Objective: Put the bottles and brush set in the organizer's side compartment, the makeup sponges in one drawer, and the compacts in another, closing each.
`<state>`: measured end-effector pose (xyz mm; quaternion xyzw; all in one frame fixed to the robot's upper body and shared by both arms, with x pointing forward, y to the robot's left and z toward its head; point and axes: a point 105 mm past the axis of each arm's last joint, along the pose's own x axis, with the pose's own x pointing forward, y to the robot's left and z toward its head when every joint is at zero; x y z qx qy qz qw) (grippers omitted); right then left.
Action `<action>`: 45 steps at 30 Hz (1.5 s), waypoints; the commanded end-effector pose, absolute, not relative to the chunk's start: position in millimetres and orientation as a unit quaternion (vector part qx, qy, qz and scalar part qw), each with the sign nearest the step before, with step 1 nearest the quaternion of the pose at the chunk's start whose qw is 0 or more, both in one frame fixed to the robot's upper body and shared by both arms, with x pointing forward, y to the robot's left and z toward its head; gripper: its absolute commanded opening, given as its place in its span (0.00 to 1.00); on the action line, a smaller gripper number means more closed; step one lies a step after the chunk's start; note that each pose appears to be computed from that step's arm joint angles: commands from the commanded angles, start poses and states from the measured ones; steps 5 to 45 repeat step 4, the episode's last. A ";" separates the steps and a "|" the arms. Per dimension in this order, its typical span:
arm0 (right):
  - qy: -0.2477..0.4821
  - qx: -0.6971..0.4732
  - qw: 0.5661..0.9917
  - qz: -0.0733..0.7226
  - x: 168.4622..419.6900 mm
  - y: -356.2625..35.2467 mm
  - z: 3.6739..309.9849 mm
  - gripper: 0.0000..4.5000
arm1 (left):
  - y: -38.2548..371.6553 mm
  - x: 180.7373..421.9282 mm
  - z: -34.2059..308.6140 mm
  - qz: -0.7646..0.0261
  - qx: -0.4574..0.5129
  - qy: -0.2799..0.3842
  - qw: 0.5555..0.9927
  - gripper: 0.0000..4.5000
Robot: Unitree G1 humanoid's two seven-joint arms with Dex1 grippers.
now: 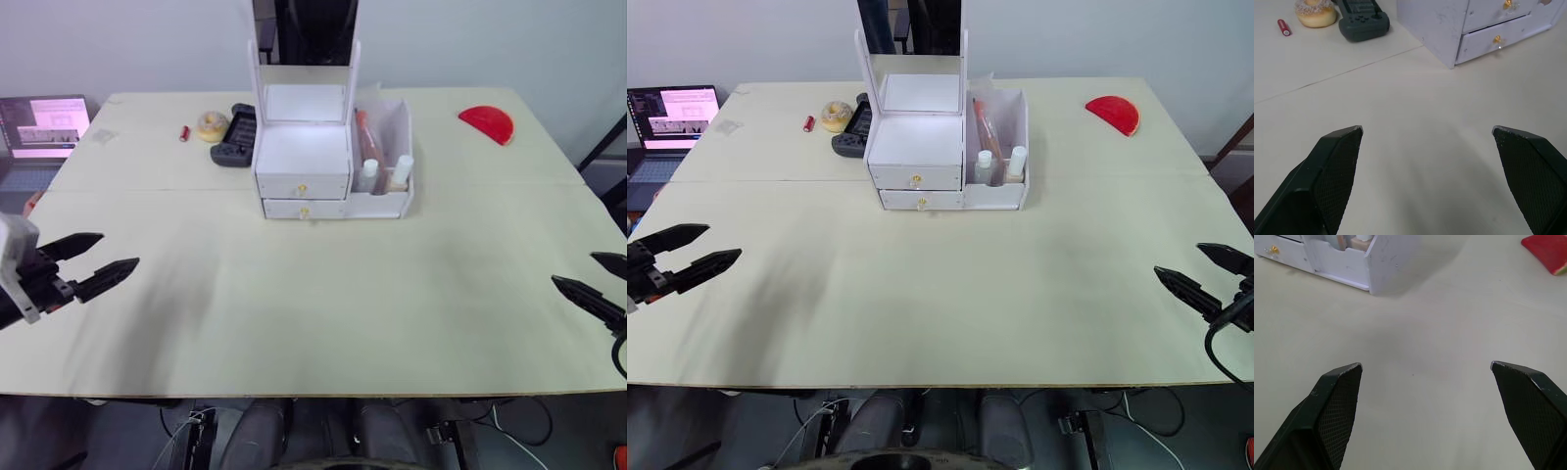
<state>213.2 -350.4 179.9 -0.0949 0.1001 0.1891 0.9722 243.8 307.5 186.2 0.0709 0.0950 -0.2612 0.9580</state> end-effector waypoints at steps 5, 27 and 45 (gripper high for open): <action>0.077 -0.106 0.972 0.193 215.2 -345.1 193.9 1.00 | 301.6 244.5 197.9 -0.261 0.095 0.080 0.957 0.99; 0.077 -0.106 0.972 0.193 215.2 -345.1 193.9 1.00 | 301.6 244.5 197.9 -0.261 0.095 0.080 0.957 0.99; 0.077 -0.106 0.972 0.193 215.2 -345.1 193.9 1.00 | 301.6 244.5 197.9 -0.261 0.095 0.080 0.957 0.99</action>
